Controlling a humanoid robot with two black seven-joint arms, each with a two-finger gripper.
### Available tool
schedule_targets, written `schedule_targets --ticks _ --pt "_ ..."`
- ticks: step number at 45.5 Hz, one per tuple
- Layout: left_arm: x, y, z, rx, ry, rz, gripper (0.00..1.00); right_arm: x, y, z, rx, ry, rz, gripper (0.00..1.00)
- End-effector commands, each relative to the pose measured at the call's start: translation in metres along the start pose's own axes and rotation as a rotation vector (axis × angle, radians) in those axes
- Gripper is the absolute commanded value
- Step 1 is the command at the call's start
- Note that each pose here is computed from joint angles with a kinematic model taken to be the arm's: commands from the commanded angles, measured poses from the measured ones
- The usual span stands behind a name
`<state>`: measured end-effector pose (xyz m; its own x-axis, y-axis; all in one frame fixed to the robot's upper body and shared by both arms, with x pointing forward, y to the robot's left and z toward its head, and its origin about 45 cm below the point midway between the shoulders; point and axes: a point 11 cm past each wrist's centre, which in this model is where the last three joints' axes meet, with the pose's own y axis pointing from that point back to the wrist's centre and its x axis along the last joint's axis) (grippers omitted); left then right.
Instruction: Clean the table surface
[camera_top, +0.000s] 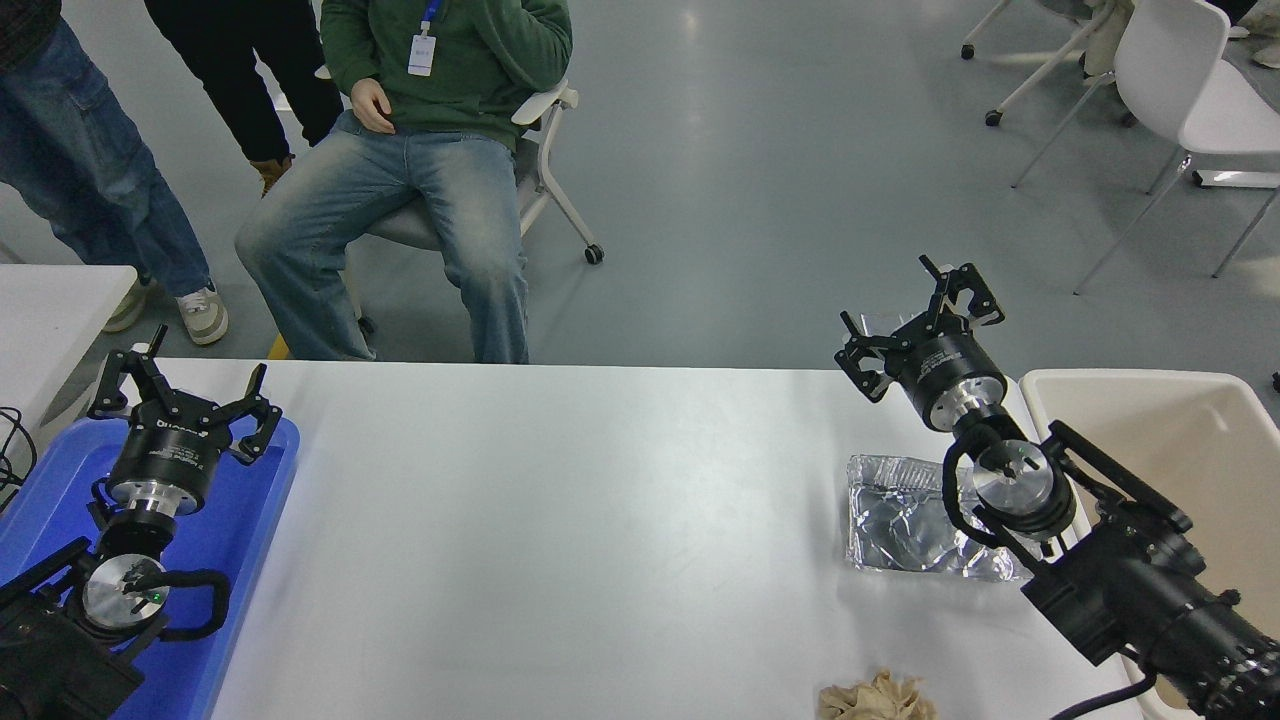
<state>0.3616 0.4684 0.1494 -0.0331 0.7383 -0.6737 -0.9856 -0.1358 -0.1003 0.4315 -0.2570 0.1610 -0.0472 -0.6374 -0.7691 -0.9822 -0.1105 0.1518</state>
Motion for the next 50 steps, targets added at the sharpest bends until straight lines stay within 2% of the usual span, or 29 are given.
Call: schedule_targets --ticks 1,50 --pt "0.000 0.000 0.000 0.001 -0.001 0.000 1.00 0.009 0.010 0.025 -0.025 -0.084 0.002 1.00" --pt "0.000 0.000 0.000 0.001 -0.001 0.000 1.00 0.017 0.010 0.015 -0.004 -0.047 0.008 1.00"
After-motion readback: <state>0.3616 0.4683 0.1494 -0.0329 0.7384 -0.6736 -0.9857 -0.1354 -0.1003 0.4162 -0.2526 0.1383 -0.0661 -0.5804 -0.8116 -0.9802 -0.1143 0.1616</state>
